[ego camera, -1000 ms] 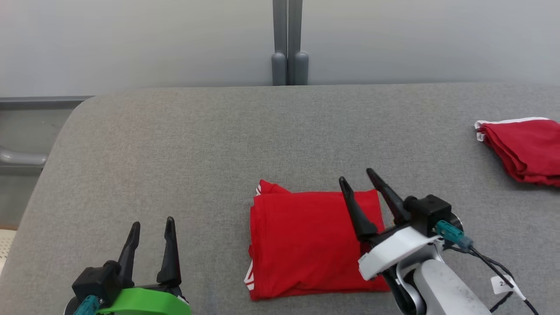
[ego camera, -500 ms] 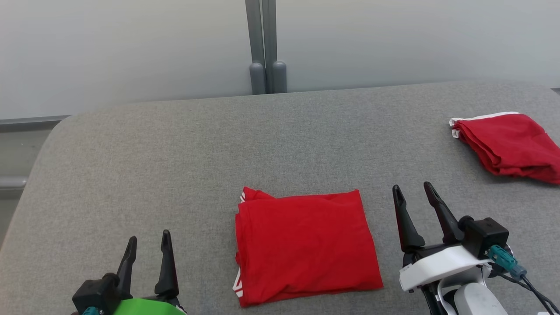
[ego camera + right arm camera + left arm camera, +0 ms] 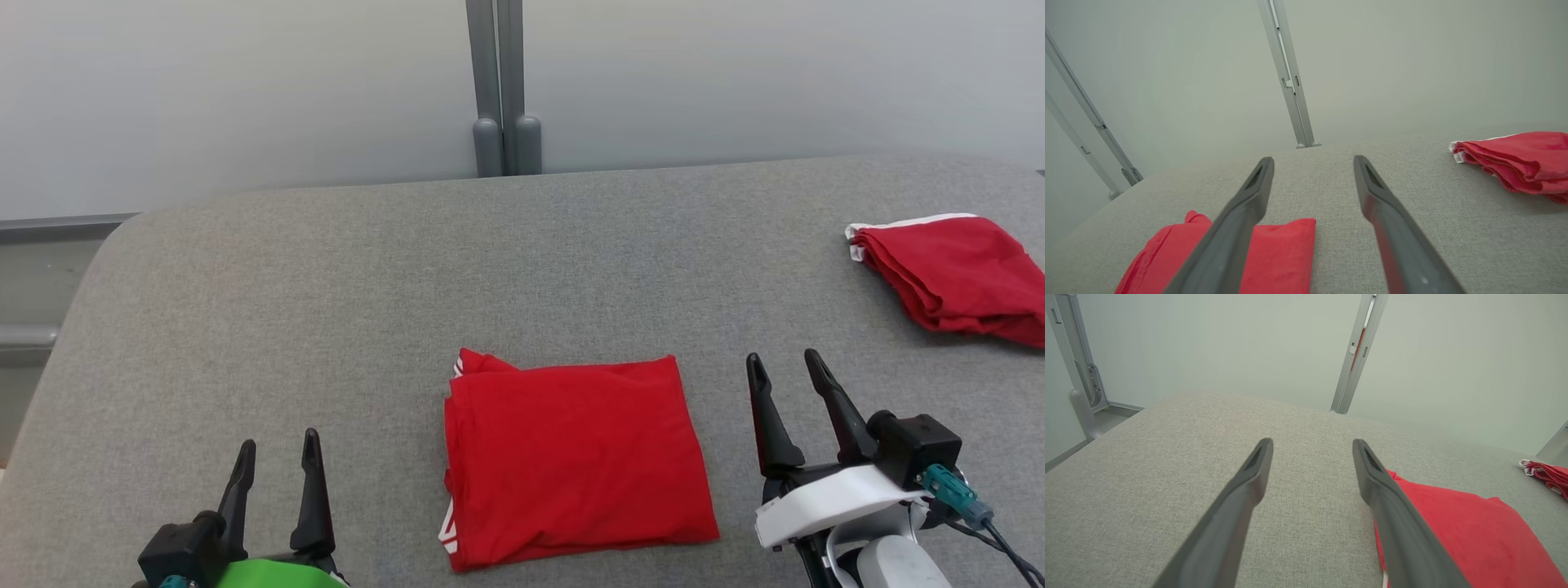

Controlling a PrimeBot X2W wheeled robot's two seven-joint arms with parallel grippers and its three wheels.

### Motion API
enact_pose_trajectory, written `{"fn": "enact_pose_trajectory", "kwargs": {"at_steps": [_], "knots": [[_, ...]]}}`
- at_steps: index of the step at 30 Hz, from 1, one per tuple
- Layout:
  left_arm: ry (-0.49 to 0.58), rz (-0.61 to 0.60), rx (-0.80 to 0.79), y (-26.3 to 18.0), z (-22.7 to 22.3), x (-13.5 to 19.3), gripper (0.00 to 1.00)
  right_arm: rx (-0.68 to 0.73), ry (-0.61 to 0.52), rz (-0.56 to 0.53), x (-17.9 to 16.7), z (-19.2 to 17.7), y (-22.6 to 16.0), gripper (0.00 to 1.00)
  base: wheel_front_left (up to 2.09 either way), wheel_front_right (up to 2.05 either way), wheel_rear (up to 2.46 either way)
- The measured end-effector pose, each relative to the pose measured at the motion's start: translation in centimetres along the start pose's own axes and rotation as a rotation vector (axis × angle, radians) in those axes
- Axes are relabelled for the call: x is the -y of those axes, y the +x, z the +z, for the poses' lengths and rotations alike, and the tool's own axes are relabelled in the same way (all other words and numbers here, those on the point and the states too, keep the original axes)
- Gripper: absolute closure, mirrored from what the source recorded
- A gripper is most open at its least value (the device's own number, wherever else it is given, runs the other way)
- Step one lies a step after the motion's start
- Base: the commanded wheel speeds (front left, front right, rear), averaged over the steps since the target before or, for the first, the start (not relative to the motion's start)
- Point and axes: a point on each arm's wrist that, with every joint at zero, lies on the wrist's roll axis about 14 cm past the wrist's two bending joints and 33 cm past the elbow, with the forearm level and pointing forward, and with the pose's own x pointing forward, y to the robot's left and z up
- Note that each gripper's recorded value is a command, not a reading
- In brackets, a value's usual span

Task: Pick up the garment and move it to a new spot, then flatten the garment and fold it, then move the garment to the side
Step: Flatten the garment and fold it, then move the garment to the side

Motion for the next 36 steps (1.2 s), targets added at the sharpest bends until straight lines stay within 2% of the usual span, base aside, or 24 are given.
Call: {"fn": "enact_pose_trajectory", "kwargs": {"at_steps": [7, 12, 18, 29, 34, 35, 36], "knots": [[0.002, 0.004, 0.005, -0.1, 0.1, -0.2, 0.00, -0.034, -0.008, -0.013, 0.5, -1.0, -0.2, 0.00, 0.00, 0.00, 0.00], [0.010, 0.008, 0.004, -0.2, 0.0, -0.3, 0.00, -0.248, -0.060, -0.019, 1.1, -5.5, -0.5, 0.00, 0.00, 0.00, 0.00], [0.003, 0.031, -0.011, -0.7, -0.6, -0.9, 0.00, -0.449, -0.059, 0.000, 0.7, -9.2, -0.1, 0.00, 0.00, 0.00, 0.00], [0.005, 0.119, -0.021, -1.7, -0.9, -3.5, 0.00, -0.688, -0.024, 0.060, -1.1, -14.7, 0.7, 0.00, 0.00, 0.00, 0.00], [0.006, 0.149, -0.023, -2.3, -0.9, -4.4, 0.00, -0.733, 0.006, 0.101, -2.7, -15.8, 1.0, 0.00, 0.00, 0.00, 0.00], [0.008, 0.153, -0.022, -2.3, -0.9, -4.6, 0.00, -0.738, 0.015, 0.105, -2.9, -16.0, 1.1, 0.38, 0.00, 0.00, 0.00], [0.008, 0.155, -0.021, -2.4, -0.9, -4.6, 0.00, -0.740, 0.020, 0.108, -3.1, -16.0, 1.1, 0.62, 0.00, 0.00, 0.00]]}}
